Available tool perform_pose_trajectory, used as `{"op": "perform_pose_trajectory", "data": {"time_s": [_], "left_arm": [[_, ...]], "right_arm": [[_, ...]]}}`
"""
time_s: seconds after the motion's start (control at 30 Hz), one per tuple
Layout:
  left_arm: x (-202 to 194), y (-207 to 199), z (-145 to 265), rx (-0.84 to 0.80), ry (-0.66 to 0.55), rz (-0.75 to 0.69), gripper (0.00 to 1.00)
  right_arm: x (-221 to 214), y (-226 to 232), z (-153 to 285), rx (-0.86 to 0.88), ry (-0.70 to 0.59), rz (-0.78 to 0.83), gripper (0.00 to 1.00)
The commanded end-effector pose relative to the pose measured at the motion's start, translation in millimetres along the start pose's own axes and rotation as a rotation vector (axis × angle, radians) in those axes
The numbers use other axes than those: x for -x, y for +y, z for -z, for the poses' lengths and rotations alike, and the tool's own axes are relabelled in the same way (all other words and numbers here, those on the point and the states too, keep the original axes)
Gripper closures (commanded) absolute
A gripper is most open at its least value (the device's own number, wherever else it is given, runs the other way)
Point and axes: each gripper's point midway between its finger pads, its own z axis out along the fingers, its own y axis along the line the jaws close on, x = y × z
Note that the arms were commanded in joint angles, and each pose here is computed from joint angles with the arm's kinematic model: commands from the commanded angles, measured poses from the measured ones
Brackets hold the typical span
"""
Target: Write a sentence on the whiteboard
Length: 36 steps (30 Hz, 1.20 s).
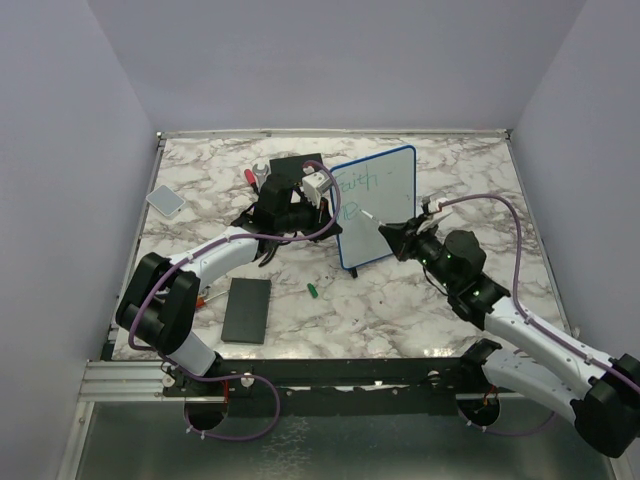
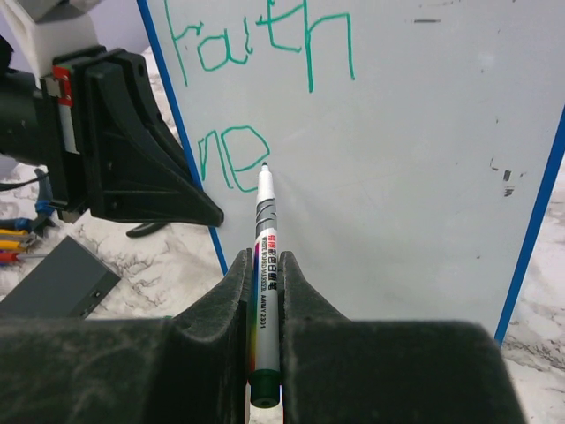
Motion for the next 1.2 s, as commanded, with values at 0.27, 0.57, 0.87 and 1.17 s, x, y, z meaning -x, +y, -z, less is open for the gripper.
{"op": "perform_pose_trajectory", "data": {"time_s": [0.27, 0.57, 0.87, 1.17], "left_arm": [[-25.2, 8.2, -0.8, 0.038, 0.083, 0.013, 1.00], [-26.1, 8.5, -1.3, 0.037, 0.085, 0.014, 1.00], [-25.6, 8.4, -1.1, 0.038, 0.084, 0.013, 1.00], [-25.4, 8.2, -1.0, 0.036, 0.084, 0.013, 1.00]], "right_arm": [[34.0, 0.6, -8.8, -0.012, -0.097, 0.036, 0.99], [45.7, 0.6, -10.6, -0.017, -0.135, 0.039, 0.99], [28.4, -8.9, -15.6, -0.061, -0.081, 0.044, 0.99], [-10.4, -14.5, -3.2, -0.077, 0.018, -0.005, 0.99]]}}
